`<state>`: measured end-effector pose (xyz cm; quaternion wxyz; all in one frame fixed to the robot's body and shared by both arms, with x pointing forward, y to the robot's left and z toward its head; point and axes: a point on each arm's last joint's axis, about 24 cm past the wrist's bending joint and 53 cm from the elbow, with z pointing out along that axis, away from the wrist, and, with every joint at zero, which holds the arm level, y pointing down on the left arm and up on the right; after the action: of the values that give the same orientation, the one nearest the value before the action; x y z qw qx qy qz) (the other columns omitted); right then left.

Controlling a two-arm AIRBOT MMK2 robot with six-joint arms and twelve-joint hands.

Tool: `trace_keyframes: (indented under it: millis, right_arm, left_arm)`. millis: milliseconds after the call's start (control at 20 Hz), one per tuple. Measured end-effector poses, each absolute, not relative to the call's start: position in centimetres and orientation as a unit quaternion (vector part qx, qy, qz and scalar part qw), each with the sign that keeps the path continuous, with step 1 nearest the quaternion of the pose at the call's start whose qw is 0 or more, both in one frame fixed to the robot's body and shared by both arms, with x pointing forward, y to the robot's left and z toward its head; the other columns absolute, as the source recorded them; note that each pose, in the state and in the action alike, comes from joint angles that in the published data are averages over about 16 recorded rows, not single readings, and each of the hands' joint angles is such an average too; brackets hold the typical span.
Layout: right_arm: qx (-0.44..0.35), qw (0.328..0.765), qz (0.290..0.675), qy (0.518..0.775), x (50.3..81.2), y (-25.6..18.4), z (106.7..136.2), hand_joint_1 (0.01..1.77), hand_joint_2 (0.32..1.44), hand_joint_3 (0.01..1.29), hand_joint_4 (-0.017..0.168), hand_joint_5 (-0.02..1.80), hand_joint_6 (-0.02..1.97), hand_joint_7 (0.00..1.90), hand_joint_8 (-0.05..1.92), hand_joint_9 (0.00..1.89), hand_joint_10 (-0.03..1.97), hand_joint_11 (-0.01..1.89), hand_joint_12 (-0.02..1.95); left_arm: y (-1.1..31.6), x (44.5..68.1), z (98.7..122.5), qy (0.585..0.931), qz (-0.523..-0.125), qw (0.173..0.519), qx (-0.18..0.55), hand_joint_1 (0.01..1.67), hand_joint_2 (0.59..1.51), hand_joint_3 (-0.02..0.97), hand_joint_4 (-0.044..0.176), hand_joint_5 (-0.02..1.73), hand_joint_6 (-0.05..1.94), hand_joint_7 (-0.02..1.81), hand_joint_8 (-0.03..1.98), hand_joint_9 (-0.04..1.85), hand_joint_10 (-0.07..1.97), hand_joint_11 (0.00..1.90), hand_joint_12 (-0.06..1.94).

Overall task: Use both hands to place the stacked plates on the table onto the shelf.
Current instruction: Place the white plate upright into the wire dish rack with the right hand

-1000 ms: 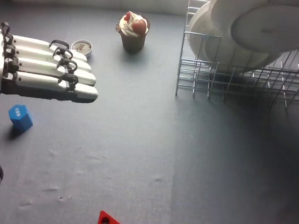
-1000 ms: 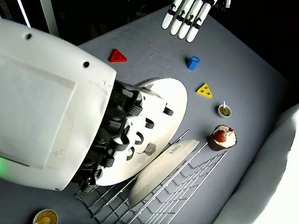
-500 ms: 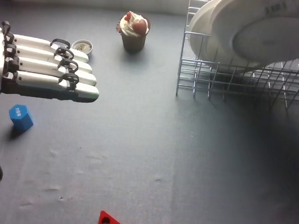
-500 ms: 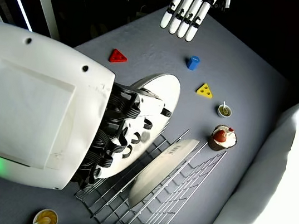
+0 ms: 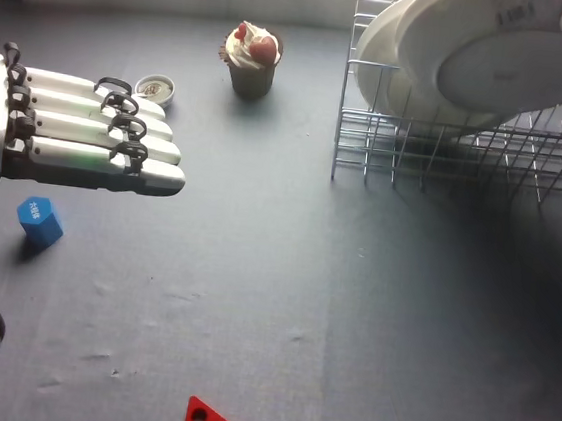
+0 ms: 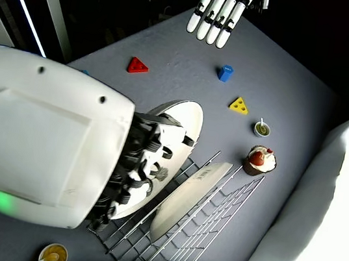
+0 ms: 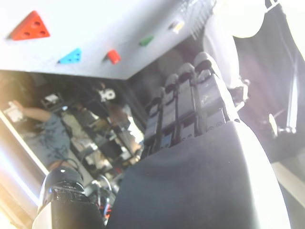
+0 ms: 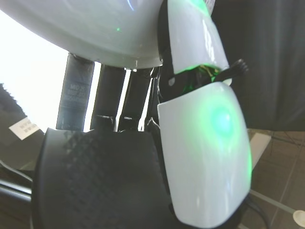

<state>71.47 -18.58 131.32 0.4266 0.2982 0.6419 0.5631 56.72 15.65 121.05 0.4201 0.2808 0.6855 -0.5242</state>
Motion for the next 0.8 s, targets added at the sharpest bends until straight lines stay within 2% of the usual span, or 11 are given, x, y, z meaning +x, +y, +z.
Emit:
trace_keyframes:
  millis: [800]
  right_arm:
    - [0.296,0.426,0.561,0.645,73.4,-17.2,130.3,1.47,0.99,0.01,-0.009,0.91,0.78,1.13,0.56,1.16,0.64,0.94,1.36]
  left_arm:
    - [15.5,56.5,120.8,0.687,-0.522,0.416,0.287,0.03,0.895,0.02,0.003,0.08,0.02,0.11,0.0,0.1,0.01,0.11,0.0]
